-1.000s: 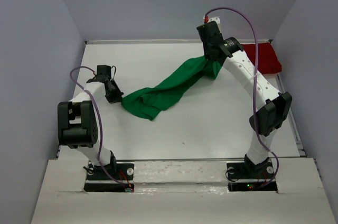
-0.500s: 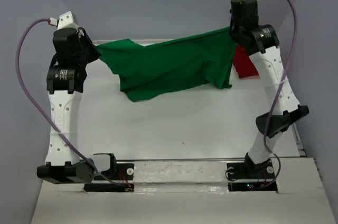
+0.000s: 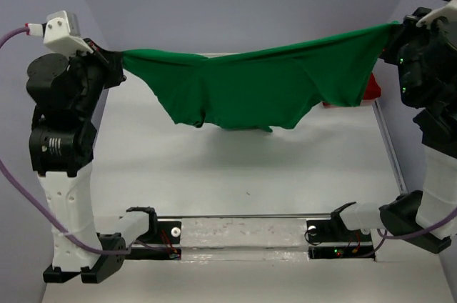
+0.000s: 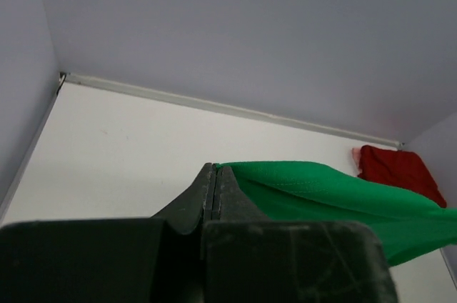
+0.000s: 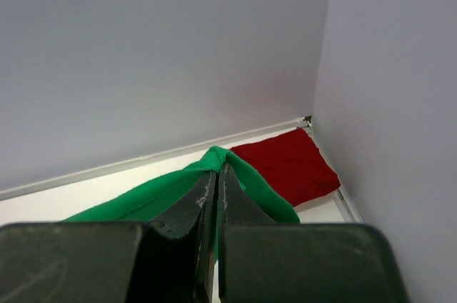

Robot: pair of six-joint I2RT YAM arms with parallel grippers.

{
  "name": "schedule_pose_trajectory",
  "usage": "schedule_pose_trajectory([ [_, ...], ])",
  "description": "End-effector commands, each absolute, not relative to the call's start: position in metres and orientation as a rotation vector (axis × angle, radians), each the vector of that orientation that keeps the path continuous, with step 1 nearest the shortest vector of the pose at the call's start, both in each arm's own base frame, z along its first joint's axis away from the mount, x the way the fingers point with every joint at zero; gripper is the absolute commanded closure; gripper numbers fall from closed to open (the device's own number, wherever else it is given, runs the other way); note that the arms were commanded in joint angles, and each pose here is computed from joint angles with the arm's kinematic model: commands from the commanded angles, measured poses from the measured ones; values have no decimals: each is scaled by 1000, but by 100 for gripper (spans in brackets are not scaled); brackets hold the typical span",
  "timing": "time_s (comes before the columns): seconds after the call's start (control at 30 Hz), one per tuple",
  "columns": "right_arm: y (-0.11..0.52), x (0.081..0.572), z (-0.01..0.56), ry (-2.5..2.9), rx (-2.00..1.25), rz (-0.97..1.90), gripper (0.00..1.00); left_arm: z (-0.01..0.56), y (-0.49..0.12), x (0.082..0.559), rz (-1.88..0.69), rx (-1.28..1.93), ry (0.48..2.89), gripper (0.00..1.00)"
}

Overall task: Fold and stack the t-shirts
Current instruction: Flatten the tshirt out

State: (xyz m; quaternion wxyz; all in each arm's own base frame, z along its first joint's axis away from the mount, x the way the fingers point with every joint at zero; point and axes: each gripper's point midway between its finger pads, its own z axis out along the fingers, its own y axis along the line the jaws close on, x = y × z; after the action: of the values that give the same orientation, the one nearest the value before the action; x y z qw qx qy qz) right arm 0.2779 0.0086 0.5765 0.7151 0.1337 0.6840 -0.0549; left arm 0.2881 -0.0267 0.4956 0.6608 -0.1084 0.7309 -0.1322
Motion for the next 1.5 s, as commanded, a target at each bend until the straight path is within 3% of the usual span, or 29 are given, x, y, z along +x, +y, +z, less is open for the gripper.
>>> schedule_pose_trajectory([
  [0.0,-2,253,602,1430,306,-80,100,579,-29,225,-314,-141,1352,100],
  [0.13,7,264,585,1487,269,-91,100,606,-26,224,-296,-131,1302,100],
  [0.43,51,376,517,1682,153,-293,100,636,-41,294,-306,-59,1308,100],
  [0.7,77,425,530,1634,102,-286,100,636,-54,347,-321,-7,1322,100],
  [0.87,71,413,532,1632,103,-289,100,639,-57,345,-331,6,1313,100],
  [1.13,52,352,549,1608,148,-222,100,659,-58,277,-348,16,1232,100],
  [1.27,53,315,539,1641,144,-207,100,667,-51,213,-361,14,1155,100],
  [1.47,56,275,547,1623,178,-166,100,646,-43,183,-346,-5,1169,100],
])
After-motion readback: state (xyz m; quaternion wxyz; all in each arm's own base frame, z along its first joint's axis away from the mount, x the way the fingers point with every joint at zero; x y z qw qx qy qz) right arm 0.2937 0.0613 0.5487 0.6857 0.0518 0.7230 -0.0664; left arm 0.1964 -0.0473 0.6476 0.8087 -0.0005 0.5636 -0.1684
